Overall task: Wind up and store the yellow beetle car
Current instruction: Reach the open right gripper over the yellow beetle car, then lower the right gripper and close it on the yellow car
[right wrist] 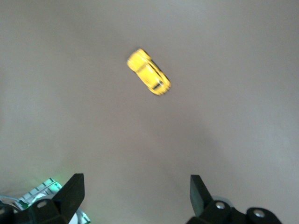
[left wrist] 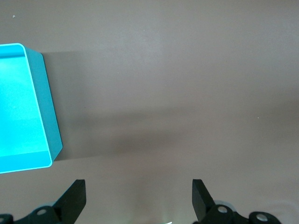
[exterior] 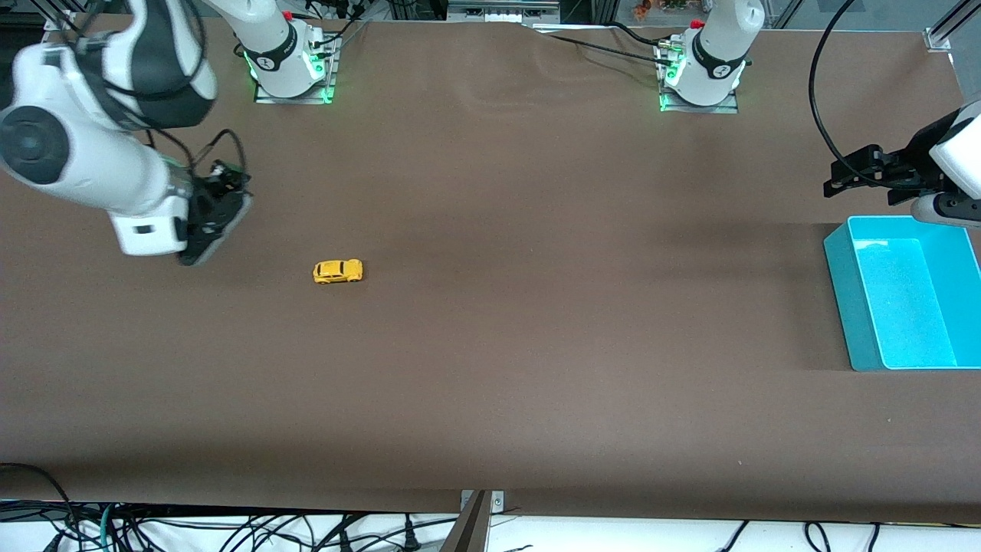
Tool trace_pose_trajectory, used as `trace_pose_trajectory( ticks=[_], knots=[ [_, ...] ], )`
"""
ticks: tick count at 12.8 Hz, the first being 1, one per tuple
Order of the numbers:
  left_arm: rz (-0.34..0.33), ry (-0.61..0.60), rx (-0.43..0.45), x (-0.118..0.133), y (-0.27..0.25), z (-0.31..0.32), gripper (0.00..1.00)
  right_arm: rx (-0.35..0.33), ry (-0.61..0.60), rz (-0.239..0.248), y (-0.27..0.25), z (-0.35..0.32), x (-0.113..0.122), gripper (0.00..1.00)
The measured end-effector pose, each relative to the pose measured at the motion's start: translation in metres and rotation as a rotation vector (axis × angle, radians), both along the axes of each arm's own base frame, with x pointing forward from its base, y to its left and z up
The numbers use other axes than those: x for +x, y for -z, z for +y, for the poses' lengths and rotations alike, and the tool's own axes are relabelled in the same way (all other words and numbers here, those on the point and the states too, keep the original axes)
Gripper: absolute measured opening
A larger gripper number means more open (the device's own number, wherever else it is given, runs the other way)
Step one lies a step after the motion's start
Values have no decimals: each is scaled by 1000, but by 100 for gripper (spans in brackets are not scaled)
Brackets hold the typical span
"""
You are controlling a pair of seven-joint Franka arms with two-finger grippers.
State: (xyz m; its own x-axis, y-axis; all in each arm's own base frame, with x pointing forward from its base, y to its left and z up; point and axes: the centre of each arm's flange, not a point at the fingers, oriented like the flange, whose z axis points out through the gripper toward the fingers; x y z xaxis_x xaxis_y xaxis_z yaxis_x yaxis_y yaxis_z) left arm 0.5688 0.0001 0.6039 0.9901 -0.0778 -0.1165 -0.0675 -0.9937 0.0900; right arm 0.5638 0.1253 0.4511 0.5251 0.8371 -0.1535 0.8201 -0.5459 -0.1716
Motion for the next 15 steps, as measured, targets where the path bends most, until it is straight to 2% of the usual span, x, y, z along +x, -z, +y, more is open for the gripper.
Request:
trace_pose_trajectory(
  ticks=[2,3,5,7,10,13,15],
  knots=[
    [0,0,0,0,0,0,100,30,-136,-24,25,22,-7,100],
    [0,0,0,0,0,0,100,48,-201,-51,42,23,-8,100],
    [0,0,0,0,0,0,100,80,-324,-123,83,25,-15,100],
    [0,0,0,0,0,0,100,105,-433,-198,123,38,-33,100],
    [0,0,0,0,0,0,100,130,-581,-280,173,44,-57,100],
    [0,0,0,0,0,0,100,146,-660,-338,214,43,-55,100],
    [0,0,0,0,0,0,100,153,-676,-355,239,44,-54,100]
  ],
)
